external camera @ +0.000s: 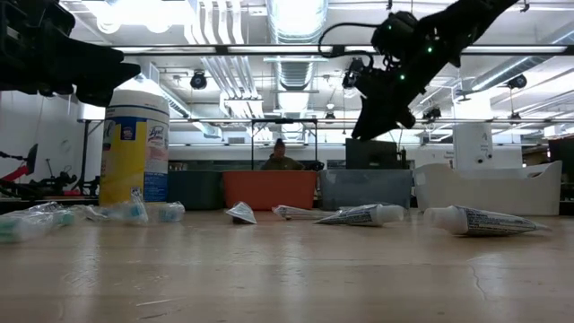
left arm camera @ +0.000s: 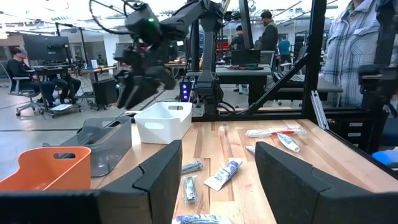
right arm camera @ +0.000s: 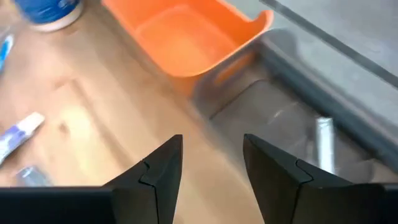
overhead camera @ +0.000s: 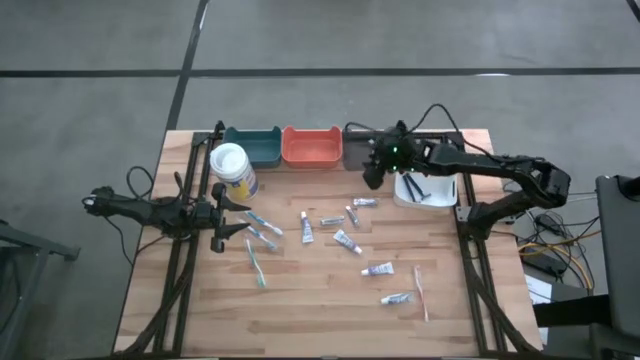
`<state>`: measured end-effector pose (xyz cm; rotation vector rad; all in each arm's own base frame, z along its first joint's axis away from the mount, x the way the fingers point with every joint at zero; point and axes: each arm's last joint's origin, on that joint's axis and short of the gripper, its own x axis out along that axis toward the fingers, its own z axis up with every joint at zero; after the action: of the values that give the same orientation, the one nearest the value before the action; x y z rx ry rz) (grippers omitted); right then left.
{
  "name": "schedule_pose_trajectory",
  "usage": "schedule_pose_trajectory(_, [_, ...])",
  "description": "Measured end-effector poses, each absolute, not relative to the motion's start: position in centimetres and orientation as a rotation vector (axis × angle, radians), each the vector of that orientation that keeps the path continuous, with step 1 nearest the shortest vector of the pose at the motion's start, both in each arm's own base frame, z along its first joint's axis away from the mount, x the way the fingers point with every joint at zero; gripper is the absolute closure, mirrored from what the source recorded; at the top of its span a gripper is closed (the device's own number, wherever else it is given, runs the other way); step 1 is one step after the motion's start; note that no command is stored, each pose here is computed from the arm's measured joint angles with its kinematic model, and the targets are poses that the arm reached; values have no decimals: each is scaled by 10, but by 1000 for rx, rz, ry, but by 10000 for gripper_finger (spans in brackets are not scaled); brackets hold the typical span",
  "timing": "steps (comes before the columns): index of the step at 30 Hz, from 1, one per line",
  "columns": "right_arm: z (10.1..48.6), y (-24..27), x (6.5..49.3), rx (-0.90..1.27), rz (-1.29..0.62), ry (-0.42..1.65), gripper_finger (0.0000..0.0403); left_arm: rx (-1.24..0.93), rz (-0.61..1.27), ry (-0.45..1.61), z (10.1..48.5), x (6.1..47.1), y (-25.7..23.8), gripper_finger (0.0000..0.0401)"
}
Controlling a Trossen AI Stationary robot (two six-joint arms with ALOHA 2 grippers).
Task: Pick & Place Travel size toiletries
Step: Move the orange toothbrush to the top middle of the table
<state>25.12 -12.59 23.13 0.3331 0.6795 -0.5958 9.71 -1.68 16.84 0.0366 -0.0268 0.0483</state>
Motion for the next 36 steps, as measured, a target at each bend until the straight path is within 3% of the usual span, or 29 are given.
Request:
schedule_pose_trajectory(19, [221,14,267,278,-297,866,239,37,48,-27,168,97,-17,192])
schedule_pose_trajectory(36, [209,118,219,374,-121,1141,239,37,48,-27,168,97,-17,192])
